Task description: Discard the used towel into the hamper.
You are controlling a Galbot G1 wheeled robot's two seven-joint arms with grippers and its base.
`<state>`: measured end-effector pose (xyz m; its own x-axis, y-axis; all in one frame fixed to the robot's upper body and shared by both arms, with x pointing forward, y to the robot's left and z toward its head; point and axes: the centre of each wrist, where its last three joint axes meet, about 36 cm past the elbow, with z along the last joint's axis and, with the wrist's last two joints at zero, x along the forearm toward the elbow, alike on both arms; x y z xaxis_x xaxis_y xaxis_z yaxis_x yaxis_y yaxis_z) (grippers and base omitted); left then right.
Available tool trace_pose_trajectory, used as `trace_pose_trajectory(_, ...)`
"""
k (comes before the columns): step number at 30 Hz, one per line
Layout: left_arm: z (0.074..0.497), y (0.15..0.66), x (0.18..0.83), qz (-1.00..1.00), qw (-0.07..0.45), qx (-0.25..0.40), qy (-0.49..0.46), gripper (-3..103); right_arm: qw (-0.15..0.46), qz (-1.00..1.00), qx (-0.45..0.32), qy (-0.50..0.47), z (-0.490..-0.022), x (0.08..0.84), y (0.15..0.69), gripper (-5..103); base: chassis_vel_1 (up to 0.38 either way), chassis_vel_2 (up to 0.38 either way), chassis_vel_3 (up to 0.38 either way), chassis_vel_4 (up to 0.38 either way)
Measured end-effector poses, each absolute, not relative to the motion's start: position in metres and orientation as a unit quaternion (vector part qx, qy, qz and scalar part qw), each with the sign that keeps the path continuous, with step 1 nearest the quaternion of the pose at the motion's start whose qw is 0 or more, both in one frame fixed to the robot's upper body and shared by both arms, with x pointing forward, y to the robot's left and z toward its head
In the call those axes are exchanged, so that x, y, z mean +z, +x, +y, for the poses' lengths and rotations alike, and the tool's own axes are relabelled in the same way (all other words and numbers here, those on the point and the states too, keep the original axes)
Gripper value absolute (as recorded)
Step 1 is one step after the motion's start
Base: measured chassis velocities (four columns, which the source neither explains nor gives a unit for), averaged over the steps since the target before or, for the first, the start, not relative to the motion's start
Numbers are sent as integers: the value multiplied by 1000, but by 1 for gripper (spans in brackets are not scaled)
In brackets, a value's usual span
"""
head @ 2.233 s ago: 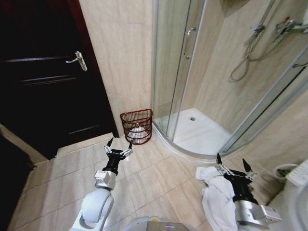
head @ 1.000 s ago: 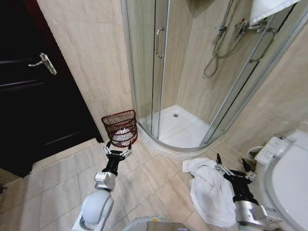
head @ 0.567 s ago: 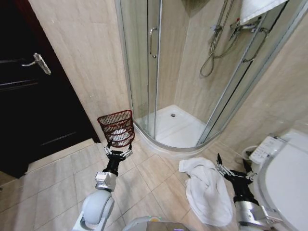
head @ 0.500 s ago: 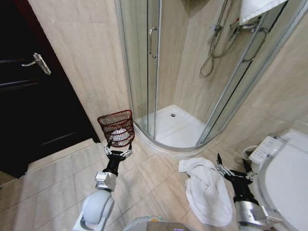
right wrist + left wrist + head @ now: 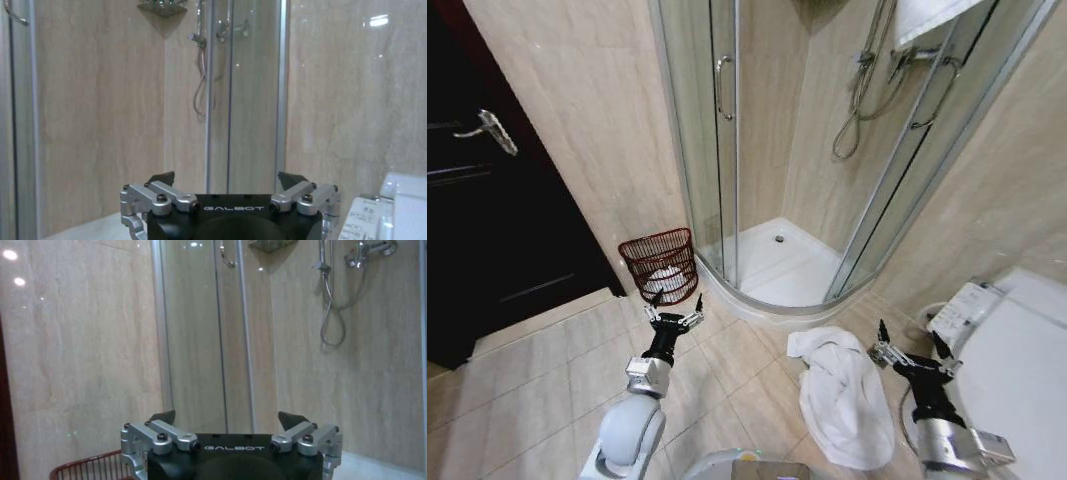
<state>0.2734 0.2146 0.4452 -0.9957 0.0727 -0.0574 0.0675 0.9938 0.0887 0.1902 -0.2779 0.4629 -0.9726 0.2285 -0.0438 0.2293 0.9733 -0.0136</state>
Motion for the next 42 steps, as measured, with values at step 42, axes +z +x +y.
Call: trace_pose_trajectory(42, 211, 278, 481, 997, 55, 0, 46, 100, 69, 991, -32, 108, -270, 478, 209, 100, -16, -16, 12, 15)
